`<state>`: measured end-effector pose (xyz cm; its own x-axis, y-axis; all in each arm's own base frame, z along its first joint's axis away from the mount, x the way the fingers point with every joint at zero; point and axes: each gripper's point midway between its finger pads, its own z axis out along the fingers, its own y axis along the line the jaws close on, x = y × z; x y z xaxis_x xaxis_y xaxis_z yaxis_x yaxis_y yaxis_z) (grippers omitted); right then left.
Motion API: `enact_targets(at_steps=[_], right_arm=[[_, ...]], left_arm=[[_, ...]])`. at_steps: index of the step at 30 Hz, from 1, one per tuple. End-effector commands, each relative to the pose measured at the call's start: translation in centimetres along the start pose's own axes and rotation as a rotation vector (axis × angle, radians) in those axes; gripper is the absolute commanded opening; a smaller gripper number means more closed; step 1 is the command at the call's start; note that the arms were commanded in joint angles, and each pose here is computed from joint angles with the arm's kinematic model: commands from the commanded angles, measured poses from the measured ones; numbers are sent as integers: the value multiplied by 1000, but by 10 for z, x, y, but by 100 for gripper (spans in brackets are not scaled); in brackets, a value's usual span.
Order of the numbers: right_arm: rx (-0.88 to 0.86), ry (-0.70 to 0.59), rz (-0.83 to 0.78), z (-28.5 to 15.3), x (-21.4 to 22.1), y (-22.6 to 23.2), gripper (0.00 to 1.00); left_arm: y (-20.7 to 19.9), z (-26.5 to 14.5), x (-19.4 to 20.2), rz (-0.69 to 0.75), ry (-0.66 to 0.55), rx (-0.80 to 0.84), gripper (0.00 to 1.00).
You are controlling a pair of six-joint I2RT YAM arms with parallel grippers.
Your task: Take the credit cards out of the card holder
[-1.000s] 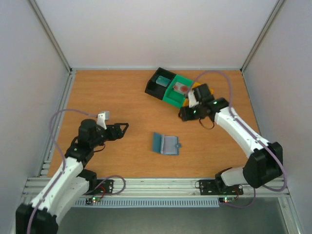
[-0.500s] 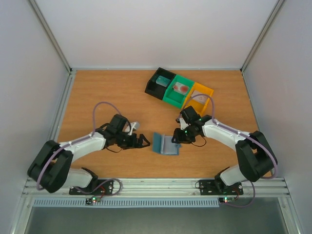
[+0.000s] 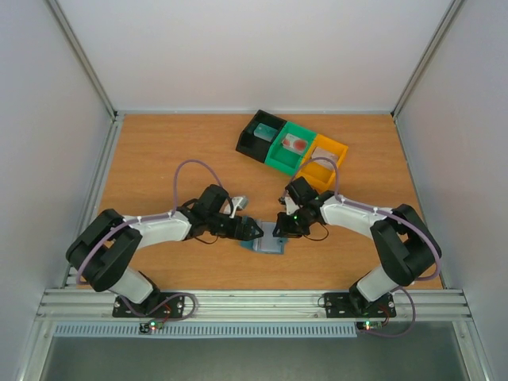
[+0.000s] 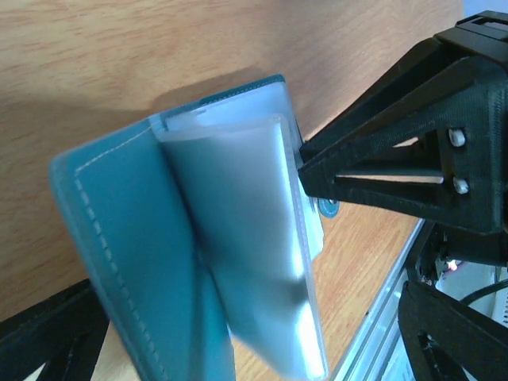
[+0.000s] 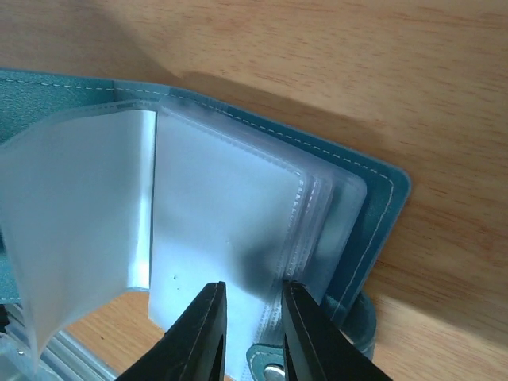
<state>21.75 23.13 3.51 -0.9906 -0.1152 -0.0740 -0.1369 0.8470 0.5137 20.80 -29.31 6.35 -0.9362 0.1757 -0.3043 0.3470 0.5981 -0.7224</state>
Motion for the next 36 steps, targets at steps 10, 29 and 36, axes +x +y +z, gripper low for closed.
enact_targets(at_steps=[10,29,36], right_arm=[[-157,-26,-24,-6,-10,39,18],[-72,-57,-6,-7,-10,22,12],[-206,-17,-25,0,-11,46,13]], left_arm=[[0,6,-17,16,-55,-26,47],[20,-3,-18,-22,-103,-148,0],[15,-2,-16,-14,-96,-115,0]])
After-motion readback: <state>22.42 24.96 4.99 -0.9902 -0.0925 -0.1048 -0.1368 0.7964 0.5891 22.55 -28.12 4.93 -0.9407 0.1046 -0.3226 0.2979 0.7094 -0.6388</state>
